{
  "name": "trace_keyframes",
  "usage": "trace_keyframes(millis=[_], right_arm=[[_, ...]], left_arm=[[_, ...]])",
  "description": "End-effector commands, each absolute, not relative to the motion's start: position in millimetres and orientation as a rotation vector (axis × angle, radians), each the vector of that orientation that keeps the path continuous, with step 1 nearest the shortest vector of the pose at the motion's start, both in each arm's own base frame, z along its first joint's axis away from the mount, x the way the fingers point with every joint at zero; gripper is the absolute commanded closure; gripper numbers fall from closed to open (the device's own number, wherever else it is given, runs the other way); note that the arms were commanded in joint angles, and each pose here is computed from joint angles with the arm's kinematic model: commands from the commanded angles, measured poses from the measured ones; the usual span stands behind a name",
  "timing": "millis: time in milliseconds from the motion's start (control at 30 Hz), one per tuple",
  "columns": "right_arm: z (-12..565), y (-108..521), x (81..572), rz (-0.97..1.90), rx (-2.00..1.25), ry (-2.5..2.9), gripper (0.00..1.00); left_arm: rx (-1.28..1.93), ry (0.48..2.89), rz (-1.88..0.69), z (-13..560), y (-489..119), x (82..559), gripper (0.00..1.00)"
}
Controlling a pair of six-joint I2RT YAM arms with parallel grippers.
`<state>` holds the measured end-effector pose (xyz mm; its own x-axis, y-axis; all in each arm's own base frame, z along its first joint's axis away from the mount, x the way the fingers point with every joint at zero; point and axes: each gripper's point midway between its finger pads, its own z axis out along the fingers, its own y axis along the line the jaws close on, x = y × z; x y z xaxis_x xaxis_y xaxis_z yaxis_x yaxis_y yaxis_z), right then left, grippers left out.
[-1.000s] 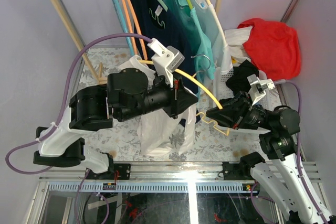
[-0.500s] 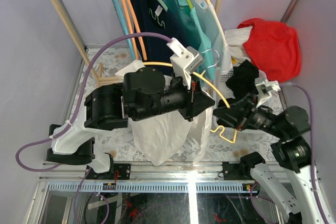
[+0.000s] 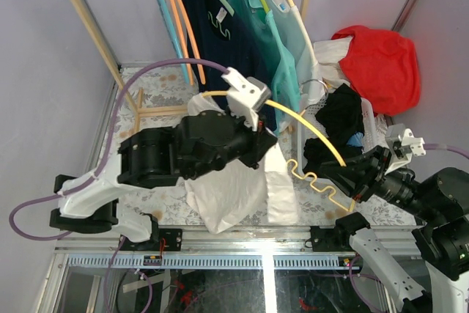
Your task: Place the t-shirt on the hanger
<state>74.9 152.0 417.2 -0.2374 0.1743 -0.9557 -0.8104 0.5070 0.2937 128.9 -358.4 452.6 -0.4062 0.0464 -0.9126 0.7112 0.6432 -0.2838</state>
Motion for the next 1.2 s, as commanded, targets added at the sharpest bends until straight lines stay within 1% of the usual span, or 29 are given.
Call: trace_keyframes(millis=[0, 133, 400, 700, 833, 1000, 1167], right_arm=[[410.9, 152.3, 60.7, 1.032, -0.63, 1.526, 1.0], [392.4, 154.9, 57.8, 1.066, -0.637, 1.582, 1.0], [356.8, 164.0, 70.1, 1.124, -0.627, 1.714, 1.0], [337.7, 159.5, 78.0, 1.077, -0.593, 1.8, 1.0], [335.5, 149.2, 85.4, 0.982, -0.551, 1.821, 1.0], [353.7, 137.1, 77.8, 0.92, -0.517, 1.764, 1.0], [344.5, 120.4, 81.1, 0.812, -0.452, 1.832, 1.0]], left_arm=[[0.429, 1.757, -0.807, 494.9, -311.3, 145.0, 0.94], [0.432, 1.728, -0.809, 509.3, -298.2, 144.4, 0.94], [0.512, 1.706, -0.856, 517.3, -317.8, 137.7, 0.94], [0.519, 1.635, -0.9, 543.7, -323.6, 136.2, 0.94], [0.538, 1.583, -0.927, 562.4, -329.2, 134.2, 0.93], [0.501, 1.515, -0.944, 576.6, -323.8, 136.4, 0.94], [0.512, 1.467, -0.961, 586.3, -328.1, 135.1, 0.95]])
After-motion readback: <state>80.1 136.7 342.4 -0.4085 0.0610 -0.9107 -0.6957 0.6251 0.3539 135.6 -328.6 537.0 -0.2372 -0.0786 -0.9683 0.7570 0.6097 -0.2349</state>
